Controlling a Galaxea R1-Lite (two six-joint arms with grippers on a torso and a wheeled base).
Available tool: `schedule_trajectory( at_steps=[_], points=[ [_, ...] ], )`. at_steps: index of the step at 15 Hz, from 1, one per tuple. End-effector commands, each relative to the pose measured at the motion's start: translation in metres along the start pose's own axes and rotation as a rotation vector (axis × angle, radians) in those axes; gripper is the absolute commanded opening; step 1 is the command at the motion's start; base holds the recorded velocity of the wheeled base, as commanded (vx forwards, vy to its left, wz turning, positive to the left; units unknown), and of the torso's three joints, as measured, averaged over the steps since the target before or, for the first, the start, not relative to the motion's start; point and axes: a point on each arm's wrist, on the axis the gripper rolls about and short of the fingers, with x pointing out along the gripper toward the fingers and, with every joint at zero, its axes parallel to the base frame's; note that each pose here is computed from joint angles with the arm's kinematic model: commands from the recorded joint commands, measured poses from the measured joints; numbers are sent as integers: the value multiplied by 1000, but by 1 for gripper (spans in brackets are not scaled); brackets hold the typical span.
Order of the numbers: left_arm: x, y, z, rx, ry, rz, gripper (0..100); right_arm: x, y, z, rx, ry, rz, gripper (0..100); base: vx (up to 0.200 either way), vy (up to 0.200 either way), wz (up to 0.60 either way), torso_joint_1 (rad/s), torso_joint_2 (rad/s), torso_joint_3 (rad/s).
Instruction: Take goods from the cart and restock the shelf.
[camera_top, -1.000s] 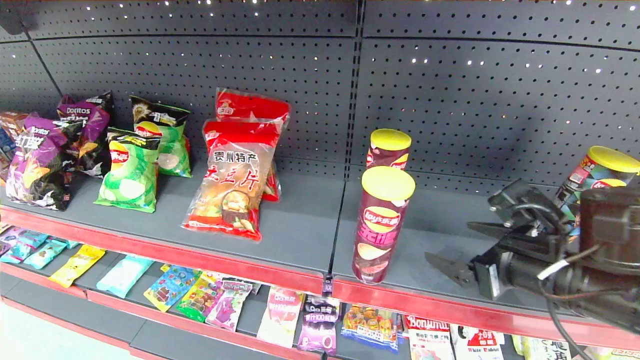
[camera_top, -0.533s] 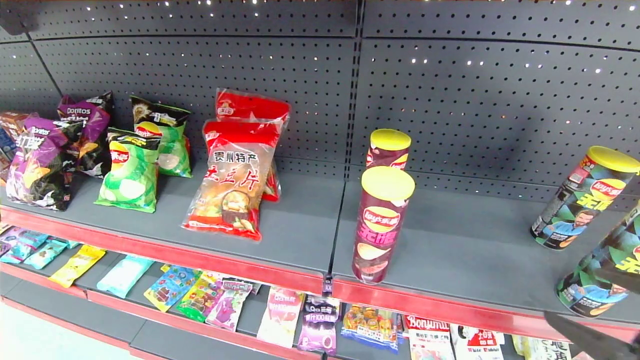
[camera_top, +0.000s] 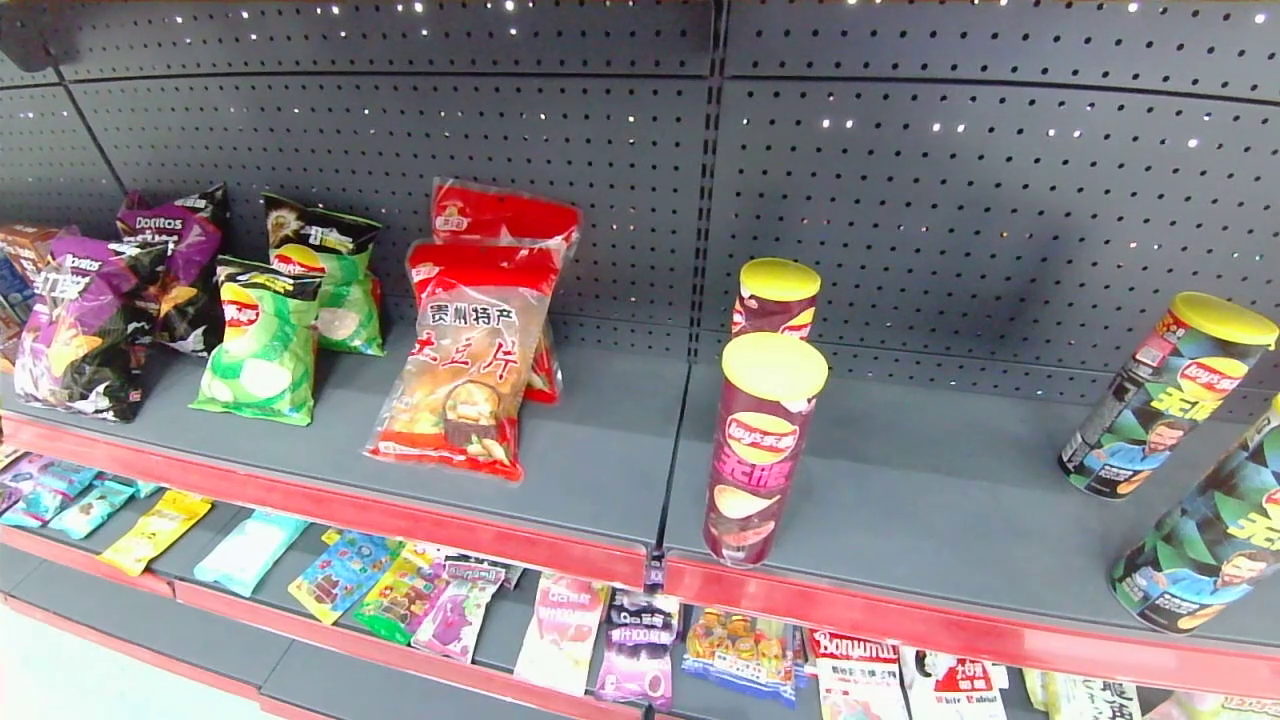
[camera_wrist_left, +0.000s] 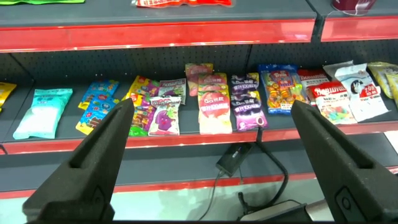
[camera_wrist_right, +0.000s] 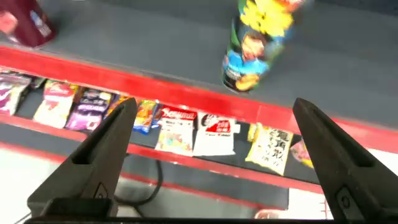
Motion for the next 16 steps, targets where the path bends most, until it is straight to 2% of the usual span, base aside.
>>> schedule_trajectory(
  at_steps=[1, 2, 3, 7, 15, 16],
  points=[
    [0, 0, 0, 0, -1, -1, 100, -8, 4, -35, -17, -86, -14, 100, 0, 0, 0, 0, 0, 0],
    [0, 0, 0, 0, -1, -4, 100, 0, 7, -50, -21, -76, 5, 100, 0, 0, 0, 0, 0, 0],
    [0, 0, 0, -2, -1, -2, 100, 5, 7, -54, -23, -86, 0, 100, 0, 0, 0, 0, 0, 0],
    [0, 0, 0, -7, -1, -2, 100, 7, 8, -53, -26, -114, 7, 100, 0, 0, 0, 0, 0, 0],
    [0, 0, 0, -8, -1, 7, 100, 7, 8, -53, -23, -115, 17, 100, 0, 0, -600, 4, 2, 2],
    [0, 0, 0, -8, -1, 6, 100, 7, 8, -53, -21, -115, 17, 100, 0, 0, 0, 0, 0, 0]
  ],
)
